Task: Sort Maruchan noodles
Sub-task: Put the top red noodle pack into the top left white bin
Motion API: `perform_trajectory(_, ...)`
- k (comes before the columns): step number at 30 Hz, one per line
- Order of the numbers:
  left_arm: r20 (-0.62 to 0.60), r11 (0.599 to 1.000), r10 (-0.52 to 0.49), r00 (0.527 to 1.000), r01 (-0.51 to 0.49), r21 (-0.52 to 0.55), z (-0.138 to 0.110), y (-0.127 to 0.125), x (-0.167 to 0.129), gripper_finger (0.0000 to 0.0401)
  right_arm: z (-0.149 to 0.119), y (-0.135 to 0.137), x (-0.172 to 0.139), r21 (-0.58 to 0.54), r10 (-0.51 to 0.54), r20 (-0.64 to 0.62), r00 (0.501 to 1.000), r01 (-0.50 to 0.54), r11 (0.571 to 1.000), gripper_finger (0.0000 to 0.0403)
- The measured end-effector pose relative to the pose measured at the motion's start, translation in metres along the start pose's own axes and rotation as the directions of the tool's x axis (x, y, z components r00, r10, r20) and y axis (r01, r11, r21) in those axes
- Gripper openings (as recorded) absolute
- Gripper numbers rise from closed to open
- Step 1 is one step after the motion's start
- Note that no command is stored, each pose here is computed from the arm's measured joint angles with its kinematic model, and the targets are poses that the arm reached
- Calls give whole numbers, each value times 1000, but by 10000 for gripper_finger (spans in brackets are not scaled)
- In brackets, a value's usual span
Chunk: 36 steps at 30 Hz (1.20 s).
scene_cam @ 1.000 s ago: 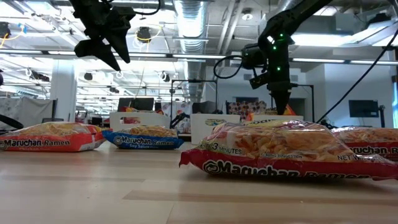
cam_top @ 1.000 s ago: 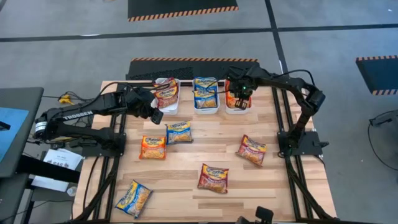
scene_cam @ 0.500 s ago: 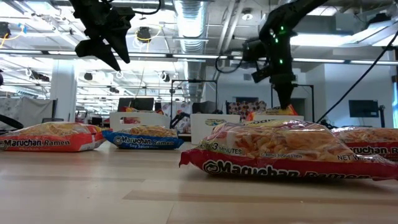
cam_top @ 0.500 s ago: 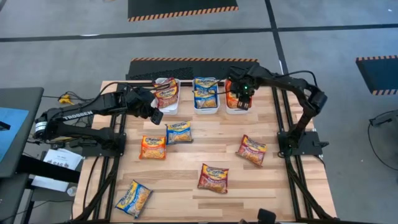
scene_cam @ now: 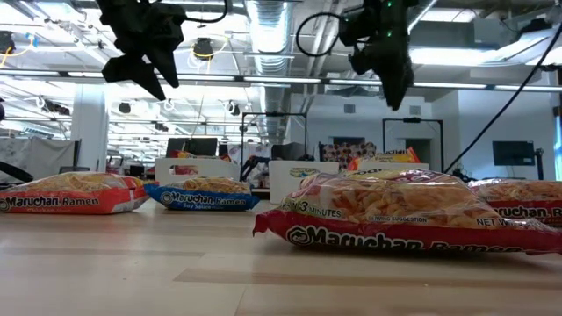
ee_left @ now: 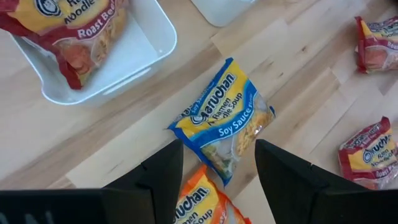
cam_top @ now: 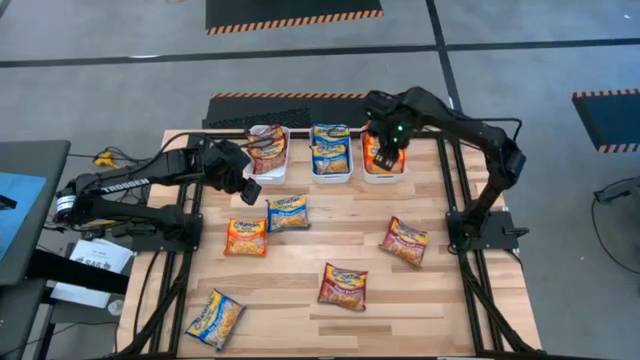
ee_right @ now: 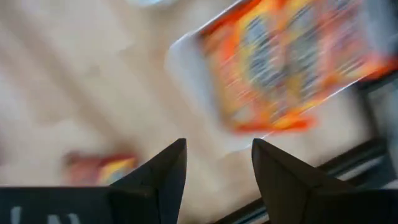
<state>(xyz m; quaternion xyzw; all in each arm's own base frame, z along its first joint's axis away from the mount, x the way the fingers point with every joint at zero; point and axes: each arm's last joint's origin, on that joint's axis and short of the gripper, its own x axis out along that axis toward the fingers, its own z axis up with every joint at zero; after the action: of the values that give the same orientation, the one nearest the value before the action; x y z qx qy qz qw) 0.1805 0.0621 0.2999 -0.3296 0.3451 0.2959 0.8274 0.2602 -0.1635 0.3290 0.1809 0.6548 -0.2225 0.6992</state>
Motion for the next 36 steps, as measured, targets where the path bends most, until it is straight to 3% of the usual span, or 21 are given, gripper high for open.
perform_trajectory(3,24,1000,13,1000,-13,26,1,0,0,185,-11,16,-2,64,133,-55,990,-130,989,206)
perform_trajectory(8,91,998,-31,995,25,61,8,-5,0,185,-34,55,1,47,169,-100,981,-165,985,206)
perform_trajectory(13,129,993,-63,990,49,108,11,-7,-1,185,-58,93,3,65,156,-123,980,-148,987,206)
perform_trajectory(25,104,981,-90,991,69,184,11,-8,-1,185,-116,165,50,211,2,-254,967,53,976,206)
perform_trajectory(36,67,971,-104,992,86,223,8,-7,-1,185,-144,200,81,225,48,-183,982,-6,974,237)
